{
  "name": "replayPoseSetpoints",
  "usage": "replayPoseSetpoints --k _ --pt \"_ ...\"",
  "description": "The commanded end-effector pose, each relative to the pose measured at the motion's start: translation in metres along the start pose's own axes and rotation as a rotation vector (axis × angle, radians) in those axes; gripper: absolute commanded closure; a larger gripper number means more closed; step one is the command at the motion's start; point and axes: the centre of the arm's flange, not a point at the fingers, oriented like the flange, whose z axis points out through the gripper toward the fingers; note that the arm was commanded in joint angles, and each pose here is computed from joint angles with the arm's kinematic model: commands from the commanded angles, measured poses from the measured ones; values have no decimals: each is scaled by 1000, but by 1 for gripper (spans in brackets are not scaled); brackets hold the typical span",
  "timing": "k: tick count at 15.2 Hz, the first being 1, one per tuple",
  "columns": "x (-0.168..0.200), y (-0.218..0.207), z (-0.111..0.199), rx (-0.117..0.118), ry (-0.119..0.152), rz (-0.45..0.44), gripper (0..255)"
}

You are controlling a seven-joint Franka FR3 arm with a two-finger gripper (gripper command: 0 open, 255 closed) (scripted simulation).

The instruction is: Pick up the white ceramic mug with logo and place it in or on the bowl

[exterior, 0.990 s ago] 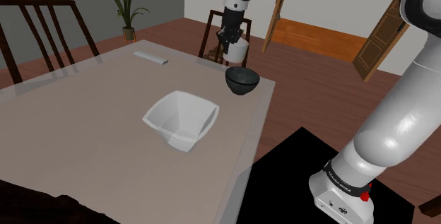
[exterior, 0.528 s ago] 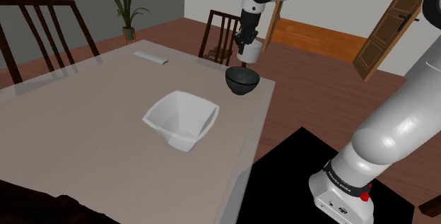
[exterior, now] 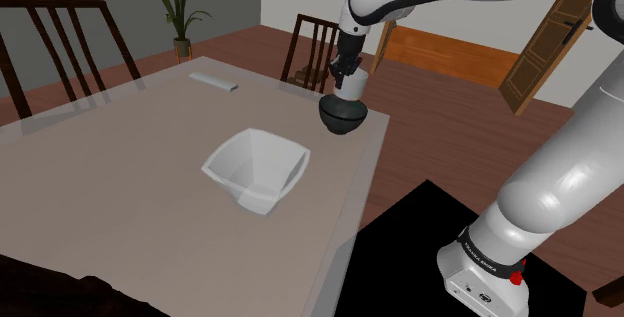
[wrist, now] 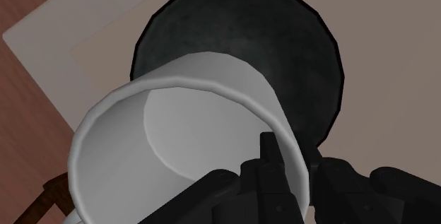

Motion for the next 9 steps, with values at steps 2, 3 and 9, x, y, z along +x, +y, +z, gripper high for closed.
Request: replayPoseSetpoints --k 2,3,9 --pt "-1 -1 17 0 1 0 255" --pt "-2 -1 22 0 1 0 255" --pt "-2 -1 33 0 1 0 255"
